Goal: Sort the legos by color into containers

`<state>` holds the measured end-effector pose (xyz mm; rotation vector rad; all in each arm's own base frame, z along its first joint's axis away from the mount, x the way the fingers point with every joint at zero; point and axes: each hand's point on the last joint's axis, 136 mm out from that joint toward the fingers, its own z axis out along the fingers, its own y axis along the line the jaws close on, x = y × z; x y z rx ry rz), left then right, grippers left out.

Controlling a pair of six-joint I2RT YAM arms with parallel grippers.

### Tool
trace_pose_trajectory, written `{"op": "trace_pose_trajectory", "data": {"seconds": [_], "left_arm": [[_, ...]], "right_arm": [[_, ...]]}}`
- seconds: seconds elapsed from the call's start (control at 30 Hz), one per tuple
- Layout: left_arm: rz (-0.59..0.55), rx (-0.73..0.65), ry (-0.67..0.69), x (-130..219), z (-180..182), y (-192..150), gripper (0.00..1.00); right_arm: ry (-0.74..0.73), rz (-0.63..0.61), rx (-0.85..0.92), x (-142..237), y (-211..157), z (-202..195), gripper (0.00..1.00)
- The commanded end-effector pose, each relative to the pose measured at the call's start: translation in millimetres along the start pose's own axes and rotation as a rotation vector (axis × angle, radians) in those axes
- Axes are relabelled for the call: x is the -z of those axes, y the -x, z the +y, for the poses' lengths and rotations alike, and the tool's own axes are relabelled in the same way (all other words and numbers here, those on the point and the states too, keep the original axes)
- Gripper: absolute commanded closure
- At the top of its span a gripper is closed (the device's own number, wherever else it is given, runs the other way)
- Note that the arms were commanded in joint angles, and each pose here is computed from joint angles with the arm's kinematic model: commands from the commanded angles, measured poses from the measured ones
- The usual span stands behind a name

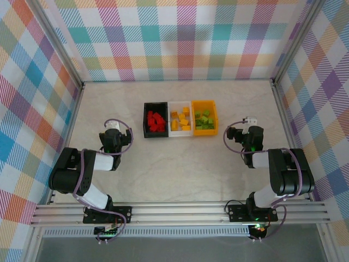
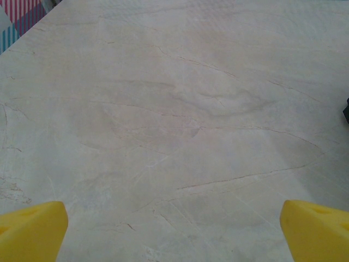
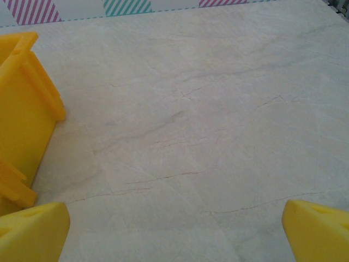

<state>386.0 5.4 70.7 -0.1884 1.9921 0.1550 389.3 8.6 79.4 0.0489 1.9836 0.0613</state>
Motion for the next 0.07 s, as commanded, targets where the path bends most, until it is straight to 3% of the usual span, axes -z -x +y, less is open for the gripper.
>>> {"op": "trace_pose_trajectory", "data": {"seconds": [0.0, 0.03], "left_arm": [[-0.04, 0.033, -0.001, -1.5, 1.8, 13.5, 0.0], [-0.041, 0.034, -0.002, -1.3, 1.6, 13.9, 0.0]], "right_arm": [[0.021, -0.045, 0.009, -1.9, 14.7, 4.4, 0.0], [0.021, -0.044, 0.009, -1.9, 14.6, 4.2, 0.0]]}}
